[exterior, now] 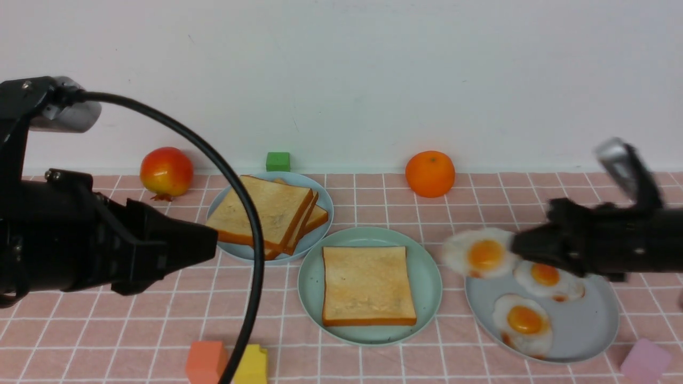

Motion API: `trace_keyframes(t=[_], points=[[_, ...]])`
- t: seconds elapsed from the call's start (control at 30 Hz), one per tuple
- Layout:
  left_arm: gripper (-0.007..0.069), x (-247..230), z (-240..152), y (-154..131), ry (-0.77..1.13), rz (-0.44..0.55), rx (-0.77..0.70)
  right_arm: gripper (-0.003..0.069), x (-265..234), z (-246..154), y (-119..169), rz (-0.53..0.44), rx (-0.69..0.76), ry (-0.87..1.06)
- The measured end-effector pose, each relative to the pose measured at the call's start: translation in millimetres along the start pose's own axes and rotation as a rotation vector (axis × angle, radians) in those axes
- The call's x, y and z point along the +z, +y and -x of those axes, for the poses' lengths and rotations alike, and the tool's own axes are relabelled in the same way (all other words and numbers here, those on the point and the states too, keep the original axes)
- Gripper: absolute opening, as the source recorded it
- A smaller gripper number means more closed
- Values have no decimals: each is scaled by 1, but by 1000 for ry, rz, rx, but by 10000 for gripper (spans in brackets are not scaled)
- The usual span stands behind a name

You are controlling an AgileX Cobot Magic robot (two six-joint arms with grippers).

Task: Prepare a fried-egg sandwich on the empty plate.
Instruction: Use the right arm to place the fried egg on the slice of bread in the middle, then use the left arm to grab a slice of bread

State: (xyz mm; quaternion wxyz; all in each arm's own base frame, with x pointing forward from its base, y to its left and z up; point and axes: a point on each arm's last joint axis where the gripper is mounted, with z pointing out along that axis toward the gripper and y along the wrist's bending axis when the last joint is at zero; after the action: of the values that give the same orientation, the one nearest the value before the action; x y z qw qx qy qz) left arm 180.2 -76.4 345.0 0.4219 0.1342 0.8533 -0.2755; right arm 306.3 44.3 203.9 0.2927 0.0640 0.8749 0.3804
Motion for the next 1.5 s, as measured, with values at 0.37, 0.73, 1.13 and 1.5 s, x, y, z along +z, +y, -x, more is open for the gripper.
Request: trace_keyframes(t=[0.37, 0.73, 1.13, 1.5], points=[[356, 0, -1, -1, 12, -8, -1, 85, 89, -7, 40, 118, -115, 118], [356, 0, -2, -1, 20, -9, 2, 179, 120, -13, 12, 22, -75, 155], [356, 12, 1, 8, 18, 28, -292, 566, 83, -2, 41, -25, -291, 179], [359, 57, 37, 81, 173, 122, -552, 560, -33, 9, 116, -243, -461, 242]])
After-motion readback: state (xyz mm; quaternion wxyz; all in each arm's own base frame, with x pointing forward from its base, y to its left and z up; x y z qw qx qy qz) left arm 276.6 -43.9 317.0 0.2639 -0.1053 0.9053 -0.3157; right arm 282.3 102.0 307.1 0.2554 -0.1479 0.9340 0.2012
